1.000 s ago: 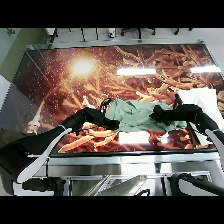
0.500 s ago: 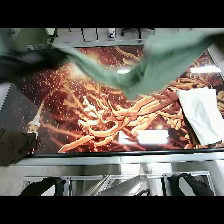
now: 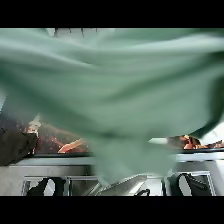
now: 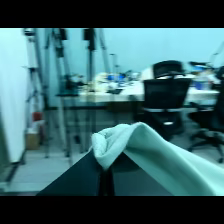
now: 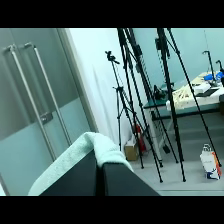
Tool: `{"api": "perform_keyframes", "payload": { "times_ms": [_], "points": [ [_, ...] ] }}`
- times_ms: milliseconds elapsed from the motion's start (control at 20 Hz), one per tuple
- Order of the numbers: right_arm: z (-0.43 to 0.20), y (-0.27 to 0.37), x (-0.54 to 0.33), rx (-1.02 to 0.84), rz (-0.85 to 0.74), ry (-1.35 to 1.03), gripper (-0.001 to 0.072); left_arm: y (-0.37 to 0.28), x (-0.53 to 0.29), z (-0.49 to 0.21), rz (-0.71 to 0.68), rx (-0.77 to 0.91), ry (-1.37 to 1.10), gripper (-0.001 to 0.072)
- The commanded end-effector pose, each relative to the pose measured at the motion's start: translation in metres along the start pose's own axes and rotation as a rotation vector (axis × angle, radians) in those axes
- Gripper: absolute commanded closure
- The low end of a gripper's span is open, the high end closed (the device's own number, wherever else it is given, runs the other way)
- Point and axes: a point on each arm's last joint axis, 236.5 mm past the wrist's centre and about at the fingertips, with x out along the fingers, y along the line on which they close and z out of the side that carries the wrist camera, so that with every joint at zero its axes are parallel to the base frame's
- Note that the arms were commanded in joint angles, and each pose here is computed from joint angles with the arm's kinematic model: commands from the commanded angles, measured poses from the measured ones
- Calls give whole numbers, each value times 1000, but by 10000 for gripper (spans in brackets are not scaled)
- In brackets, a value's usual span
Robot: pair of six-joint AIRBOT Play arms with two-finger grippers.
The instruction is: Fold the shirts.
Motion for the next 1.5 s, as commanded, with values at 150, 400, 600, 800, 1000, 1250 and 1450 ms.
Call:
{"api": "perform_keyframes", "payload": {
  "times_ms": [150, 400, 600, 800, 1000, 1250, 1450],
  "points": [
    [-62, -41, 14, 70, -64, 246, 692, 4, 39, -91, -89, -116, 224, 691],
    [-226, -156, 31, 383, -180, 618, 692, -46, 87, -252, -326, -235, 625, 691],
    [-420, -248, 16, 638, -365, 797, 692, -100, 89, -420, -429, -306, 988, 691],
    [-553, -305, -3, 726, -517, 944, 692, -133, 90, -534, -420, -300, 1153, 691],
    [-585, -325, 14, 753, -482, 1048, 592, -133, 109, -578, -368, -315, 1162, 691],
    [-509, -295, 18, 788, -289, 1124, 250, -117, 113, -593, -324, -332, 1176, 691],
    [-505, -238, -38, 838, -270, 1233, 364, -110, 109, -594, -318, -342, 1197, 690]
  ]
}}
